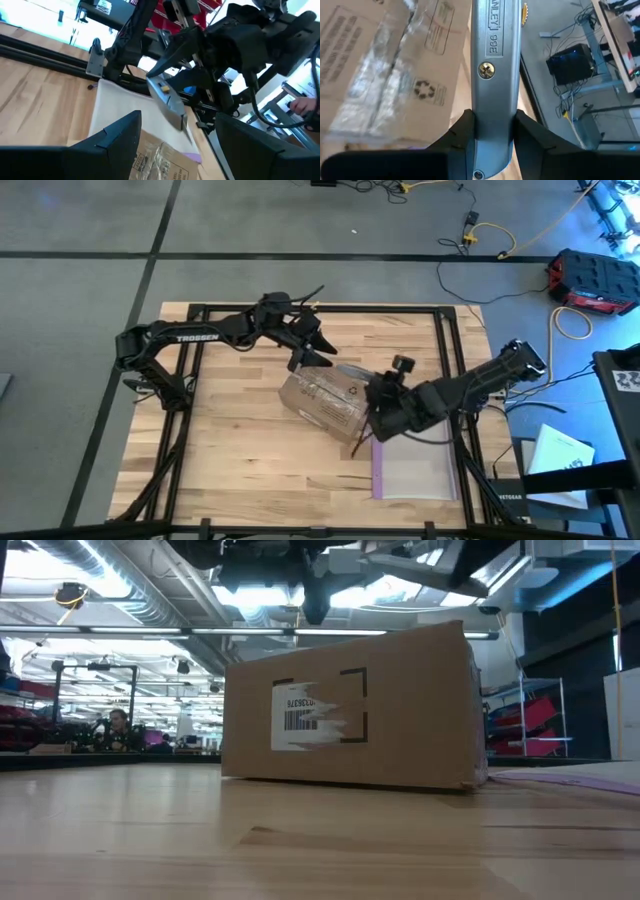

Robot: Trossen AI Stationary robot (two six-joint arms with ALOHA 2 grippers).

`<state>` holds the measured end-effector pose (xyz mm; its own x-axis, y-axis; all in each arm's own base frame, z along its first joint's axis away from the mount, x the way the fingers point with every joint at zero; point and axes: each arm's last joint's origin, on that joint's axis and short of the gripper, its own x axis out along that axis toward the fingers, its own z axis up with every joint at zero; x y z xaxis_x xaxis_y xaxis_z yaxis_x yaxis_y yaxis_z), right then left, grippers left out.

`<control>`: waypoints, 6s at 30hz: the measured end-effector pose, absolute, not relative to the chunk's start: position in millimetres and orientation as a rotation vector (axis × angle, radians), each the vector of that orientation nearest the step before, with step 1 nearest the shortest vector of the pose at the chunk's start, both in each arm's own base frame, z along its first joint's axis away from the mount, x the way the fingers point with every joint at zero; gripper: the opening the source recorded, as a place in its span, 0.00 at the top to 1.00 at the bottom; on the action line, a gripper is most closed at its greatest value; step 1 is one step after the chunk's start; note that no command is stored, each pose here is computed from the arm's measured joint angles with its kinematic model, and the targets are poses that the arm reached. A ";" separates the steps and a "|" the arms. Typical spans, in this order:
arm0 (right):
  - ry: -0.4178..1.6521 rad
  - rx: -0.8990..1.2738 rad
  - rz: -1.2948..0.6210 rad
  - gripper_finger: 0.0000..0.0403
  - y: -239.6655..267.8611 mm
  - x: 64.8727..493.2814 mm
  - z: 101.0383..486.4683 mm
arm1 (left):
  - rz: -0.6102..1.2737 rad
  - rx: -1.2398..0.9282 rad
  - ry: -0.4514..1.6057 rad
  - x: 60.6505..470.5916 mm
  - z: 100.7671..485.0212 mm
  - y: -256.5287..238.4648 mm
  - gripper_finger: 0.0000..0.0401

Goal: Unpack boxes
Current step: Open the cardboard box using the cutter

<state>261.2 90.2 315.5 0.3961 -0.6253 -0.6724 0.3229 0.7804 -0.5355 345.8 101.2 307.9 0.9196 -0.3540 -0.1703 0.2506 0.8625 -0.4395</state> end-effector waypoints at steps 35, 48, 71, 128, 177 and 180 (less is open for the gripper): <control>0.901 -0.422 -0.586 0.80 62.7 294.7 321.5 | -0.240 -0.345 0.286 348.1 302.3 94.2 0.41; 0.886 -0.407 -0.575 0.80 63.4 296.4 322.4 | -0.248 -0.293 0.275 348.1 302.8 94.1 0.58; 0.836 -0.202 -0.655 0.94 55.9 268.8 339.5 | -0.265 -0.193 0.348 345.4 293.9 92.6 0.85; 0.220 0.249 -0.197 0.78 18.6 284.6 282.0 | -0.328 -0.178 0.261 348.4 305.6 81.6 0.86; 1.330 0.556 -0.385 0.85 34.0 281.8 358.4 | -0.346 0.022 0.714 315.4 256.4 105.7 0.41; 1.341 0.593 -0.360 0.85 42.2 291.3 357.3 | -0.379 0.037 0.736 320.1 243.8 99.6 0.41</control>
